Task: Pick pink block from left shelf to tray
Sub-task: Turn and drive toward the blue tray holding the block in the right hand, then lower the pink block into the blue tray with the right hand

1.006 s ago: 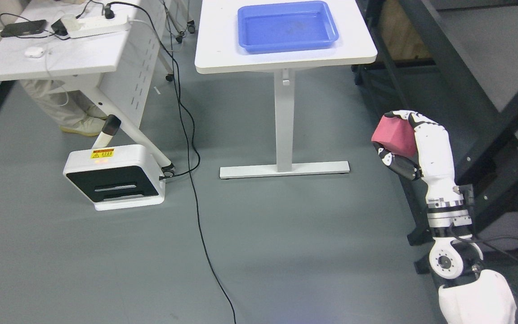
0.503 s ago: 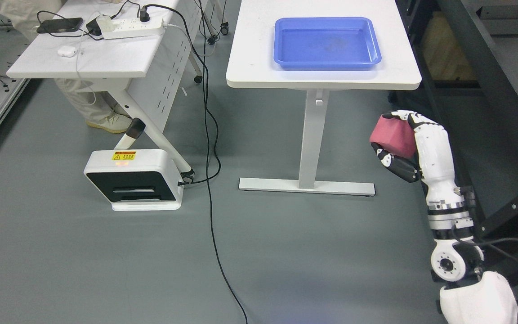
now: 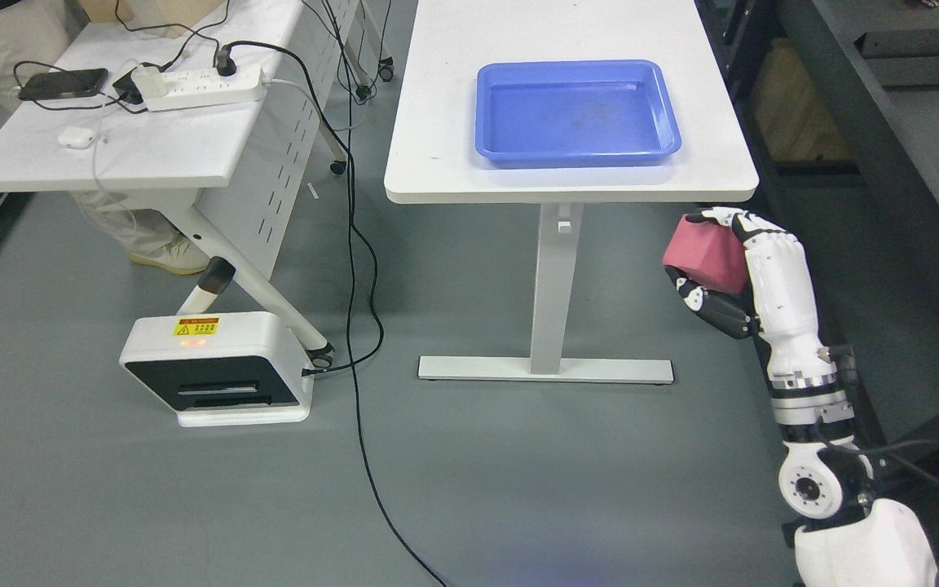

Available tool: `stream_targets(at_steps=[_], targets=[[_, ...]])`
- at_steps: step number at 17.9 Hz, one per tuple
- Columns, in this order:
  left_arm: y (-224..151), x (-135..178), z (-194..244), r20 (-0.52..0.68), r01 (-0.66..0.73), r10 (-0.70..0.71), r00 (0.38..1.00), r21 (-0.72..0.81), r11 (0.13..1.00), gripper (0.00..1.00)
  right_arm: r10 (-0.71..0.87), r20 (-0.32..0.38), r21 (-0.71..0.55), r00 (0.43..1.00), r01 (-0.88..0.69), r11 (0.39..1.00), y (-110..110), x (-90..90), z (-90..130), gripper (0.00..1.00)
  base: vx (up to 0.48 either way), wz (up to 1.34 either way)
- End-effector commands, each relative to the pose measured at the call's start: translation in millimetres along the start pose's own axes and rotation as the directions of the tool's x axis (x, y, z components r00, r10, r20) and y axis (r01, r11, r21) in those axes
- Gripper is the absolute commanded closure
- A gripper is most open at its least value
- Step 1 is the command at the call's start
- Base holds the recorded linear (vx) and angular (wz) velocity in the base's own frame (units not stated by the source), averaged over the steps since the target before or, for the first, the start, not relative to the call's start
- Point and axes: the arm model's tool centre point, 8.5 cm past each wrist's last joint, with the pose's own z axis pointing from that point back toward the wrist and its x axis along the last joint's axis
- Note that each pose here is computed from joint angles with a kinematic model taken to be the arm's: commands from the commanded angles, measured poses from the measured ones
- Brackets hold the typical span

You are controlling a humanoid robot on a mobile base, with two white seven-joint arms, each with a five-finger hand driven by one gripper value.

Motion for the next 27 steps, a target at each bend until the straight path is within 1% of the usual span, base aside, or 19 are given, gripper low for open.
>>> stream_targets(at_steps=[1, 11, 14, 16, 24, 25, 27], targets=[[9.5, 25.4, -1.0, 0.047, -0.009, 0.008, 0.999, 0.014, 1.0, 0.0, -0.023, 0.02, 0.017, 1.0, 0.023, 1.0, 8.9, 9.8, -0.8, 0.98, 0.203, -0.08], [9.5, 25.4, -1.0, 0.047, -0.009, 0.008, 0.999, 0.014, 1.0, 0.0, -0.037, 0.075, 0.105, 0.996, 0.029, 0.994, 28.3, 27.3, -4.0, 0.98, 0.208, -0.03], [9.5, 25.4, -1.0, 0.047, -0.009, 0.008, 0.999, 0.014, 1.0, 0.0, 0.005, 0.112, 0.142, 0.994, -0.02, 0.99, 35.8, 34.5, -5.8, 0.98, 0.242, 0.05], [9.5, 25.4, -1.0, 0.047, -0.009, 0.008, 0.999, 0.014, 1.0, 0.0, 0.005, 0.127, 0.151, 0.992, -0.024, 0.988, 38.5, 39.1, -7.1, 0.98, 0.249, 0.11], [9.5, 25.4, -1.0, 0.047, -0.009, 0.008, 0.999, 0.014, 1.0, 0.0, -0.009, 0.153, 0.194, 0.988, -0.021, 0.981, 45.6, 46.5, -7.1, 0.97, 0.25, 0.03], [9.5, 25.4, -1.0, 0.047, -0.009, 0.008, 0.999, 0.014, 1.0, 0.0, -0.014, 0.161, 0.198, 0.987, -0.018, 0.98, 46.6, 48.0, -6.3, 0.97, 0.221, -0.06], [9.5, 25.4, -1.0, 0.047, -0.009, 0.008, 0.999, 0.014, 1.0, 0.0, -0.033, 0.207, 0.199, 0.978, -0.009, 0.98, 45.9, 55.3, -4.9, 0.97, 0.201, -0.05]])
